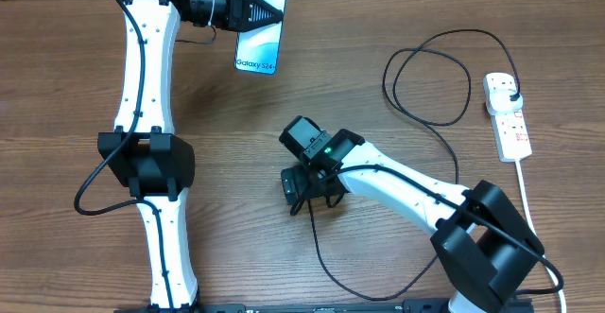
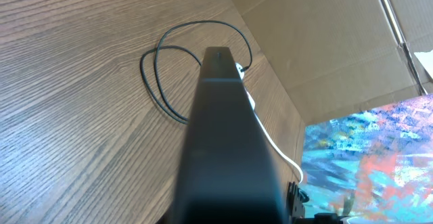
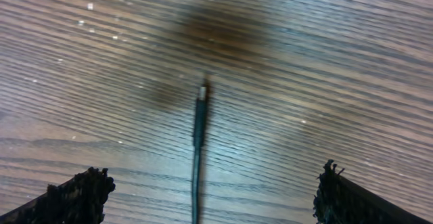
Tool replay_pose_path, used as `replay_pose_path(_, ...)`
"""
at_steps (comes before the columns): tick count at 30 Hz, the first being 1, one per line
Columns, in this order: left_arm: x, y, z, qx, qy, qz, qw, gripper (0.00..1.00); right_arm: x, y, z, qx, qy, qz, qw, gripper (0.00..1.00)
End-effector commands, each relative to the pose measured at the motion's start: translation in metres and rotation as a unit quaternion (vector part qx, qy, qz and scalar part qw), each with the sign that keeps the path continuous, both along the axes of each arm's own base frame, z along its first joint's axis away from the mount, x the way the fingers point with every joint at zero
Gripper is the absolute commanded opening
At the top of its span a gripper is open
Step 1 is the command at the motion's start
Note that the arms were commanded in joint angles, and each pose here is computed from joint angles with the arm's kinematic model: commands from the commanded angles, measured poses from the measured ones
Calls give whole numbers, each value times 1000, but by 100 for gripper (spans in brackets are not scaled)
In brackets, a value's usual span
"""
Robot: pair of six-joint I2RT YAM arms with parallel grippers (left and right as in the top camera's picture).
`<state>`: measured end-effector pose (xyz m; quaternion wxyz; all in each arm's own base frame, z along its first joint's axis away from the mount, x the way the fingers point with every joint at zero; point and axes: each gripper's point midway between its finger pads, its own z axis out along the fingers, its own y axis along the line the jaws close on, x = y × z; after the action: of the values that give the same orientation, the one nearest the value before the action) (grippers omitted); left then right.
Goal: Plug charger to phone and switch on socket
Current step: 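Lower the right gripper over the black cable's plug end on the table, then close the right gripper on the cable plug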
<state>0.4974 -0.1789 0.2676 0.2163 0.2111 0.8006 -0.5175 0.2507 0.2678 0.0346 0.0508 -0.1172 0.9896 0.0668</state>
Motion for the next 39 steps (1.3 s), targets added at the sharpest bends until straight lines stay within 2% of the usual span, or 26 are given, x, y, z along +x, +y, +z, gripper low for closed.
replay_pose_path(1, -3, -2, 10, -20, -5, -8, 1000, 4, 4, 7, -6, -7, -5, 2, 1000, 99)
replay_pose_path(6, -3, -2, 10, -20, -5, -8, 1000, 4, 0, 3, -28, -29, 15, 7, 999, 100)
replay_pose_path(11, -2, -2, 10, -20, -8, -8, 1000, 4, 0, 6, -28, -24, 17, 7, 1000, 100)
replay_pose_path(16, -2, -2, 10, -20, -8, -8, 1000, 4, -4, 7, -36, -32, 23, 13, 999, 89)
replay_pose_path(19, -2, -2, 10, -20, -8, -8, 1000, 4, -4, 7, -39, -33, 24, 13, 999, 80)
replay_pose_path(21, -2, -2, 10, -20, -9, -8, 1000, 4, -4, 8, -39, -32, 23, 13, 999, 72)
replay_pose_path(25, -1, -2, 11, -20, -11, -8, 1000, 4, -3, 9, -39, -30, 21, 13, 999, 50)
replay_pose_path(26, -1, -2, 11, -20, -11, -8, 1000, 4, -3, 9, -38, -30, 21, 14, 999, 47)
replay_pose_path(34, -1, -2, 11, -20, -11, -8, 1000, 4, -2, 10, -38, -27, 18, 15, 999, 34)
replay_pose_path(36, -1, -2, 11, -20, -11, -8, 1000, 4, -1, 10, -38, -27, 18, 15, 999, 26)
replay_pose_path(39, -1, -2, 11, -20, -11, -8, 1000, 4, -1, 11, -38, -26, 17, 16, 999, 23)
